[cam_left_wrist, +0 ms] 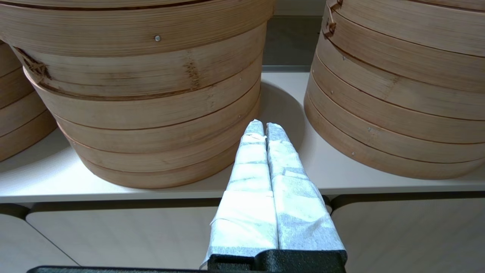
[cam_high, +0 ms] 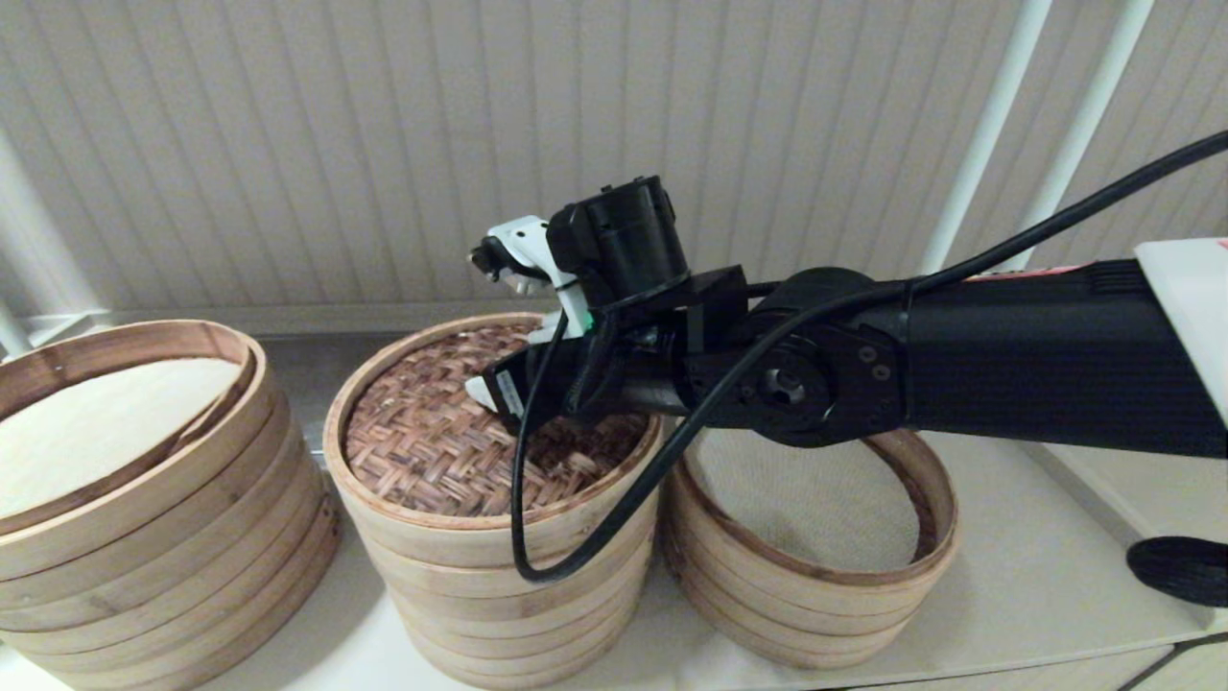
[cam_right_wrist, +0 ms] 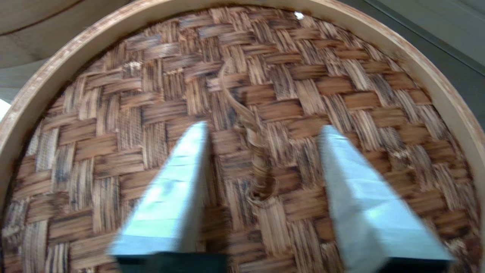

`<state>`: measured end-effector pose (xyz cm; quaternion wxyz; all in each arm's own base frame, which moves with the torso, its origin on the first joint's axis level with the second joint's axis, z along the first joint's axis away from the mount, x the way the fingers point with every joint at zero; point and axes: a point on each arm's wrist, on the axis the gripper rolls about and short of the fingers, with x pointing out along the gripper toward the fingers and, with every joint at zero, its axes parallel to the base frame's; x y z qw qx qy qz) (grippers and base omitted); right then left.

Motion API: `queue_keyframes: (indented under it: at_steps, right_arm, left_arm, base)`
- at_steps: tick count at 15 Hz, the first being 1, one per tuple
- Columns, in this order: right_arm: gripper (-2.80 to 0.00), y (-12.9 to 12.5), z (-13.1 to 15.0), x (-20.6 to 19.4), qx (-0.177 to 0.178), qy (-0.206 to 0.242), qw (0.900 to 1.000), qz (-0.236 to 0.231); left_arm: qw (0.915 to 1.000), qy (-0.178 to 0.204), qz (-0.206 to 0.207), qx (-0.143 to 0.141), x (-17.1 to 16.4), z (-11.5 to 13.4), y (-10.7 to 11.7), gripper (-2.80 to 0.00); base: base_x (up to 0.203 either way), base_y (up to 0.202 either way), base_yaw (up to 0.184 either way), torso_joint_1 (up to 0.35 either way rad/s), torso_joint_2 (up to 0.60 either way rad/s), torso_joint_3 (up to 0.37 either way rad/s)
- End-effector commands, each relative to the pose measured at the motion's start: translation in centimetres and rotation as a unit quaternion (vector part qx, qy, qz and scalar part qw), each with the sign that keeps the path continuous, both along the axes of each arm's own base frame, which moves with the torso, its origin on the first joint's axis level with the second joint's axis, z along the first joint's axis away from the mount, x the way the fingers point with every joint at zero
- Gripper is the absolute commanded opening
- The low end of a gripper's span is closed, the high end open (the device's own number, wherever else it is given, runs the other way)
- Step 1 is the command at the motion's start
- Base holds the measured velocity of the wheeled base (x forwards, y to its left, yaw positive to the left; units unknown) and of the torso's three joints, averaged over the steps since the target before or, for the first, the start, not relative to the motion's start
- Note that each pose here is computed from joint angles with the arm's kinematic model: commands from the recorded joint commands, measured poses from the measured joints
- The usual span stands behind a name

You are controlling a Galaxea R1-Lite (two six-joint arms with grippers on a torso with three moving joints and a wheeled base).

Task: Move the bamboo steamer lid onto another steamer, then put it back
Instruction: Pick up the steamer

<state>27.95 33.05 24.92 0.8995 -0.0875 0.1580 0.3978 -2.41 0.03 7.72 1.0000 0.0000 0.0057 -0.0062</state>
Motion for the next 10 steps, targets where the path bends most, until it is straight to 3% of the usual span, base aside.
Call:
queue_keyframes:
  at_steps: [1, 10]
  right_arm:
    - [-2.80, 0.16, -0.24, 0.03, -0.002, 0.002, 1.000, 0.001]
    - [-2.80, -0.09, 0.31, -0.08, 0.002, -0.004, 1.000, 0.000]
  left_arm:
    - [1.0000, 0.001, 0.000, 0.000, 0.01, 0.00, 0.00, -2.80]
    - [1.0000, 0.000, 0.000, 0.000, 0.01, 0.01, 0.00, -2.80]
  base:
    - [0.000, 0.000, 0.000, 0.000, 0.00, 0.000]
    - [0.000, 0.000, 0.000, 0.000, 0.00, 0.000]
